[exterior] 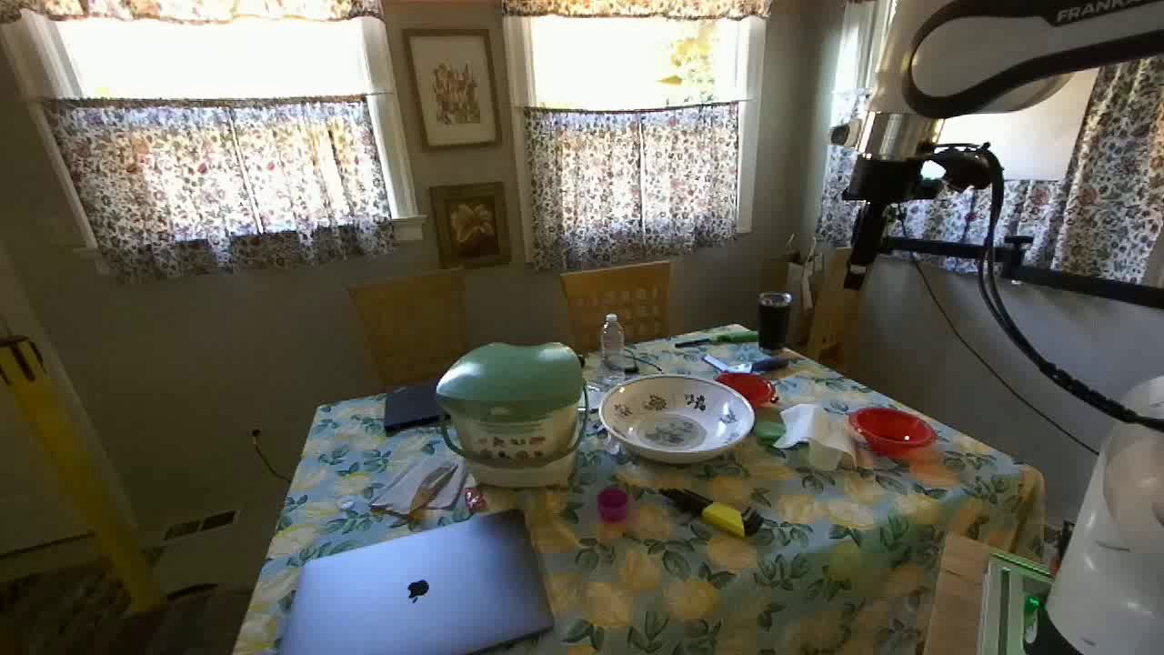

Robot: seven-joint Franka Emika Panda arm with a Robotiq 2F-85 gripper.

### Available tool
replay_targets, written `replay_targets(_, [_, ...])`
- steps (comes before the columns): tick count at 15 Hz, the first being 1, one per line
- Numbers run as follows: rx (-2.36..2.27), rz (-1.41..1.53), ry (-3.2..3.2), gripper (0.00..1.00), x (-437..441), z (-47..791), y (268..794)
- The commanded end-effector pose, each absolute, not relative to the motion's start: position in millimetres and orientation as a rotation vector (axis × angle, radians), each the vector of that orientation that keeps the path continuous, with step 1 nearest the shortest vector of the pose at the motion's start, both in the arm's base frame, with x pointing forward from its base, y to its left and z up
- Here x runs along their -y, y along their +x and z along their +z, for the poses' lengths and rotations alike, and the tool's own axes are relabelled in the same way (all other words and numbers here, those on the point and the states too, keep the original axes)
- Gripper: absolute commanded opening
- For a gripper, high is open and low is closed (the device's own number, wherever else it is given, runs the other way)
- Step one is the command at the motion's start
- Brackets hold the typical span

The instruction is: Stack the orange bowls

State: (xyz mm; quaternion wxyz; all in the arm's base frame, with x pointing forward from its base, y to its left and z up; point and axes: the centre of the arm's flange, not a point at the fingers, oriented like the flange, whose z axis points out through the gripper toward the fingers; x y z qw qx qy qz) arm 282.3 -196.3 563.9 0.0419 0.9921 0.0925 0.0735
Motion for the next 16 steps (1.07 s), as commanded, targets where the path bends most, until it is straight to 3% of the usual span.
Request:
replay_targets(1, [-0.283,0.225,3.036,1.00,196.3,563.9,282.3])
replay_targets(8, [-0.105,0.252,3.041,1.00,210.8,550.1,282.2])
replay_targets(16, [0.433,0.301,2.999,1.00,288.3,441.8,233.4])
